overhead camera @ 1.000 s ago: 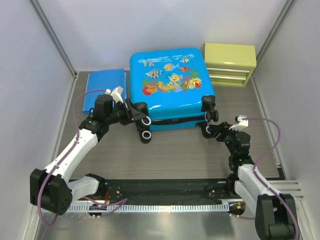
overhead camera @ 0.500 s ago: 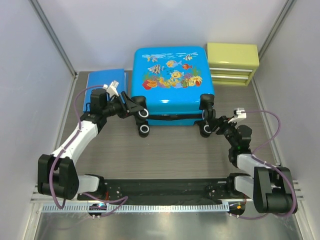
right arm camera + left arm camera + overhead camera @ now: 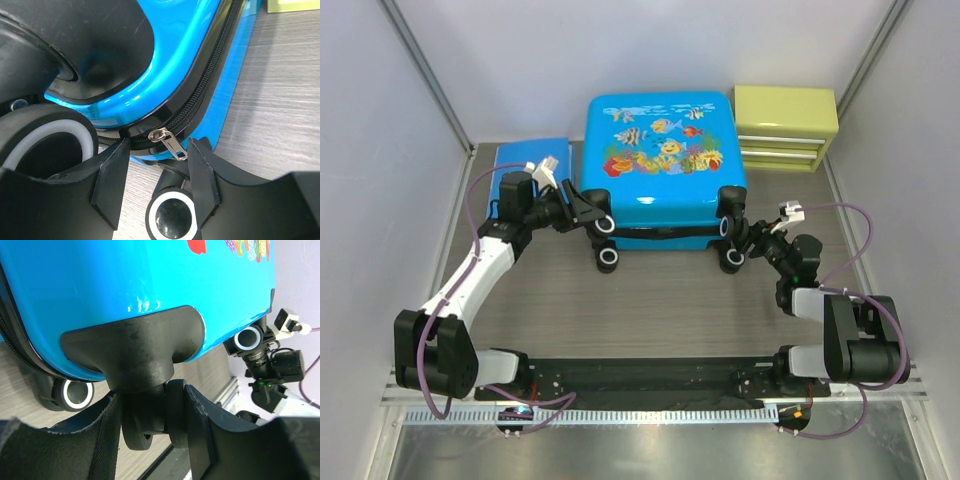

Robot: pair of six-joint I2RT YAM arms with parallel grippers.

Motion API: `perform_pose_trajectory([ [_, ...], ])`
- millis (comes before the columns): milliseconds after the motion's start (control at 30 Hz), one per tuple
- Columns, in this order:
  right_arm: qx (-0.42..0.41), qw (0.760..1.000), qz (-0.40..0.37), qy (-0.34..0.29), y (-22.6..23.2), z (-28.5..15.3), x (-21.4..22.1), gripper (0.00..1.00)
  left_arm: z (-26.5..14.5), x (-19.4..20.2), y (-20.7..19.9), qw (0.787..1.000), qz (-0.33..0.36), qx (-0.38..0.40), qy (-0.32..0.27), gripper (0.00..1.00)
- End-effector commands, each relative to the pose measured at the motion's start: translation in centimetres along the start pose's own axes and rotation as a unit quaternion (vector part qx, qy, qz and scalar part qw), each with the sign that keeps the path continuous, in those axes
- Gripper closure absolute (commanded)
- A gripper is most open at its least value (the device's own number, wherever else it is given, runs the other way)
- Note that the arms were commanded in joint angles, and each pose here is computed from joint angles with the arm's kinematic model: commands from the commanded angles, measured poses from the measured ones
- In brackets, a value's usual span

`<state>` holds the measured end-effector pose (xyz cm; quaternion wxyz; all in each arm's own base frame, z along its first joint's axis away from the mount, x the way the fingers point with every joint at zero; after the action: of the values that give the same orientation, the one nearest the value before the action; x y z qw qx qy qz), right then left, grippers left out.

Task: Pack the luggage
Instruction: Zip the luggage at the center of the board.

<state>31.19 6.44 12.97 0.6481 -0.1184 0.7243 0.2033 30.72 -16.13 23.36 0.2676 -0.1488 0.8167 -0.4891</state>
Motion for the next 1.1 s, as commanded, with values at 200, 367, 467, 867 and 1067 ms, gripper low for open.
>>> perform_pose_trajectory([
  [200,-0.026,0.997,-0.055,-0.045,-0.2,1.7,-3.2,0.58,-0.8,-2.4,-3.9,0.995,0.079,0.053,-0.041,1.00],
  [367,-0.023,0.998,-0.049,-0.033,-0.2,1.9,-3.0,0.66,-0.9,-2.4,-3.9,0.995,0.080,0.054,-0.042,1.00],
  [467,-0.017,0.999,-0.044,-0.023,-0.6,2.2,-2.8,0.70,-1.0,-2.5,-3.8,0.994,0.079,0.055,-0.042,1.00],
  [867,0.005,0.999,-0.048,-0.009,-1.5,2.8,-2.6,0.96,-1.1,-2.8,-3.8,0.994,0.069,0.067,-0.042,1.00],
  [1067,0.005,0.997,-0.070,0.026,0.0,2.9,-2.0,0.99,-1.1,-2.9,-4.0,0.994,0.062,0.077,-0.040,1.00],
])
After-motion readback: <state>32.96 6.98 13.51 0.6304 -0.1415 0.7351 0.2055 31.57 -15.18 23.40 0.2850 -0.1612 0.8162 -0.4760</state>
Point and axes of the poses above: each gripper's point midway between its finger pads, its own z axis out along the fingers, its own y axis along the line the jaws close on, x = y × z, the point moved 4 cm from there along -z, back along the fingers, and after that the axes turned 15 degrees about -z, right-handed, at the moved point
